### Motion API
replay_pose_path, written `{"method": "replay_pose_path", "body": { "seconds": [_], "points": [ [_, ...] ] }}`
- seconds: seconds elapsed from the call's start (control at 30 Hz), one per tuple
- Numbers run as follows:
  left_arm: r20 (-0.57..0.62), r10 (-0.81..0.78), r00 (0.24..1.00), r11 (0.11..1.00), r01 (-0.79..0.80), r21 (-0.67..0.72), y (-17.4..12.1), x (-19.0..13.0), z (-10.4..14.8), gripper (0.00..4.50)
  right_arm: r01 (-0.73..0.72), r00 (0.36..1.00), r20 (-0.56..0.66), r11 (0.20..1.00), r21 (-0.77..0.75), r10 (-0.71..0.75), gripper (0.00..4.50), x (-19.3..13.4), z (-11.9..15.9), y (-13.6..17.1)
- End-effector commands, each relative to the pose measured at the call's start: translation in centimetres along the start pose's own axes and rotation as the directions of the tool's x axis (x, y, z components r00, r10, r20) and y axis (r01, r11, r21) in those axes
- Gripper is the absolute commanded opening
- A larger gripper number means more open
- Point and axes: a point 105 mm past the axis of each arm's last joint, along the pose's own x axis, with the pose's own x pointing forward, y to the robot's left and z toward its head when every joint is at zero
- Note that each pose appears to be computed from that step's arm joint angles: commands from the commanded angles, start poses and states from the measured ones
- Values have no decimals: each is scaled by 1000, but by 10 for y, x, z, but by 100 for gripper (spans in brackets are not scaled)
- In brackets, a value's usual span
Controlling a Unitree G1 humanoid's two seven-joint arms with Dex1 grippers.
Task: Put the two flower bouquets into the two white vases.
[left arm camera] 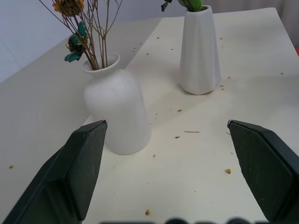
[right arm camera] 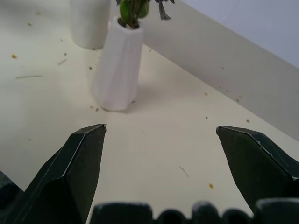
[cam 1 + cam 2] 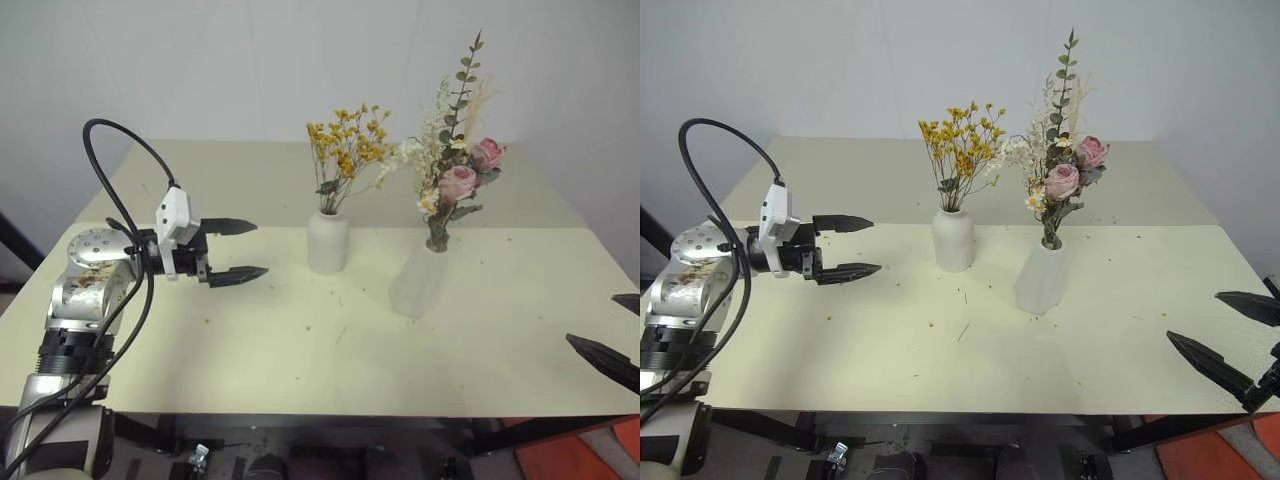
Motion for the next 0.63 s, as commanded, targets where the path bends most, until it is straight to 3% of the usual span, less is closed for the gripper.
{"method": "replay_pose_path", "body": {
  "seconds": [0.03, 0.37, 0.63],
  "points": [
    [4, -13, 1000, 998, 13, 64, 6, 4, 12, 450, 71, 995, -64, 997, -9, -71, 447, -8, -5, 1],
    [-38, -52, 998, 995, 55, 78, 14, 1, 17, 450, 182, 978, -109, 983, 32, -178, 447, -5, -24, 16],
    [-57, -108, 993, 991, 111, 69, 6, 1, 27, 450, 118, 993, -36, 988, 102, -115, 447, 5, -28, 24]
  ]
}}
